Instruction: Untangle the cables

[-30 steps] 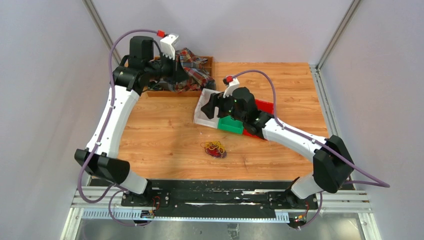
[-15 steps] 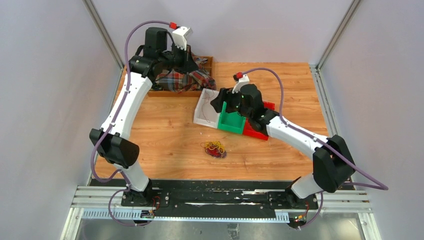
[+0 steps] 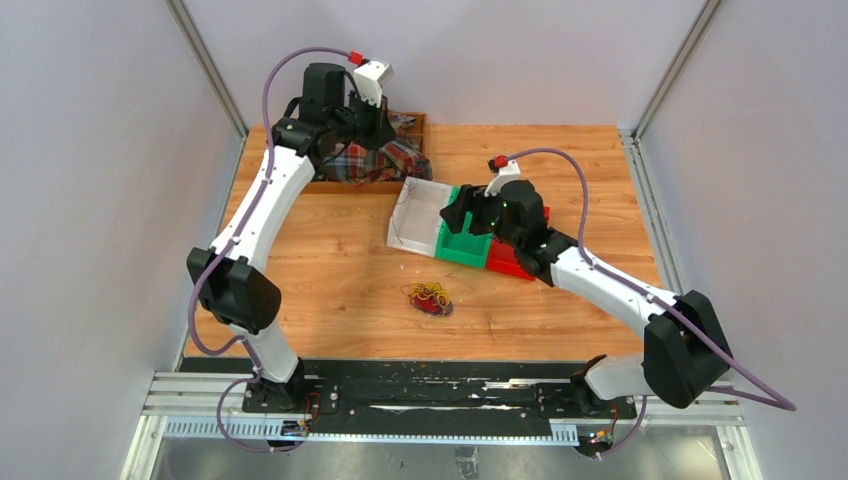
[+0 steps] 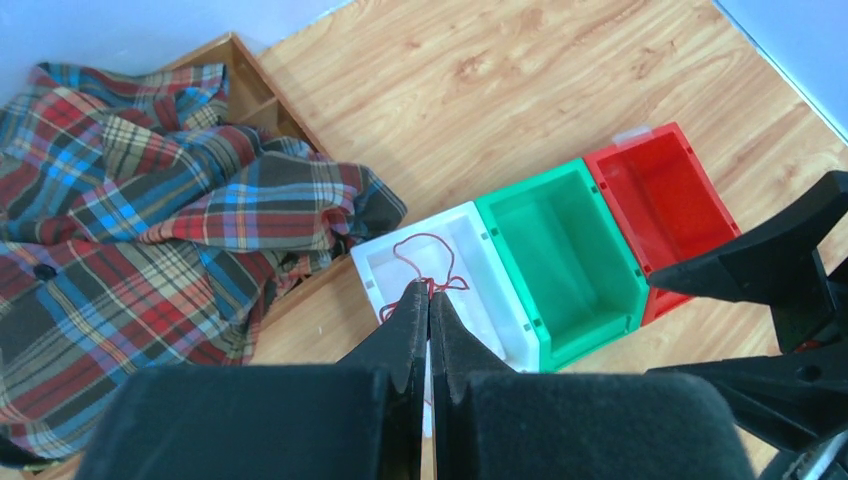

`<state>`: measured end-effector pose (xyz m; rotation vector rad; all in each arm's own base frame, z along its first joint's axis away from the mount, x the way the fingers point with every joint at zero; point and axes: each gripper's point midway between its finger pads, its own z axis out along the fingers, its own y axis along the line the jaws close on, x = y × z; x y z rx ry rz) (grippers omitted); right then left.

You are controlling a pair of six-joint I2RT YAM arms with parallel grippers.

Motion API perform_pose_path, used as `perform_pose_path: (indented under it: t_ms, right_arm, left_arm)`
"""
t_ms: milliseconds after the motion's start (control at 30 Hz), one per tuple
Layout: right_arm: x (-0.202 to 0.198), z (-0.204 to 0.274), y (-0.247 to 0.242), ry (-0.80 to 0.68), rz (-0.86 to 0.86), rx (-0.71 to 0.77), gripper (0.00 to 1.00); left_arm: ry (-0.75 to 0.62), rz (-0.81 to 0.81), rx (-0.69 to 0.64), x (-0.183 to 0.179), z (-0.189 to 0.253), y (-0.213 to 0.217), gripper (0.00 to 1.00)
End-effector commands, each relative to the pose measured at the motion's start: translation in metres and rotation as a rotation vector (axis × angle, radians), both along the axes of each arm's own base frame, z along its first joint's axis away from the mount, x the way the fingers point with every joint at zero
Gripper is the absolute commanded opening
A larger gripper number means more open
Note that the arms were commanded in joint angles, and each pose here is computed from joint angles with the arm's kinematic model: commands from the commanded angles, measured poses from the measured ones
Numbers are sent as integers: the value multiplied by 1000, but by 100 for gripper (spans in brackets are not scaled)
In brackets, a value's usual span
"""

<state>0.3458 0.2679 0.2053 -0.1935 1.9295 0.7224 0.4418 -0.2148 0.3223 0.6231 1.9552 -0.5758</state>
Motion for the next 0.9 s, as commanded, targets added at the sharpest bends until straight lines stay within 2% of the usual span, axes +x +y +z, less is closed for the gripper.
perform_pose_path:
  t_ms: [0, 200, 333, 667, 867]
  right_arm:
    - [2, -3, -11, 0, -39, 6, 74]
    - [0, -8, -15, 15, -53, 8, 73]
    - [-1, -12, -16, 27, -59, 10, 73]
    - [-4, -16, -31, 34, -87, 10, 73]
    - [-7, -19, -40, 45, -105, 10, 73]
  left_arm:
    - [-105, 0, -24, 14, 29, -8, 0]
    - [-121, -15, -72, 14, 48, -19, 0]
    - [-115, -30, -65, 10, 44, -24, 0]
    - [-9, -21, 71, -1, -48, -12, 0]
    - [21, -23, 121, -5, -79, -7, 0]
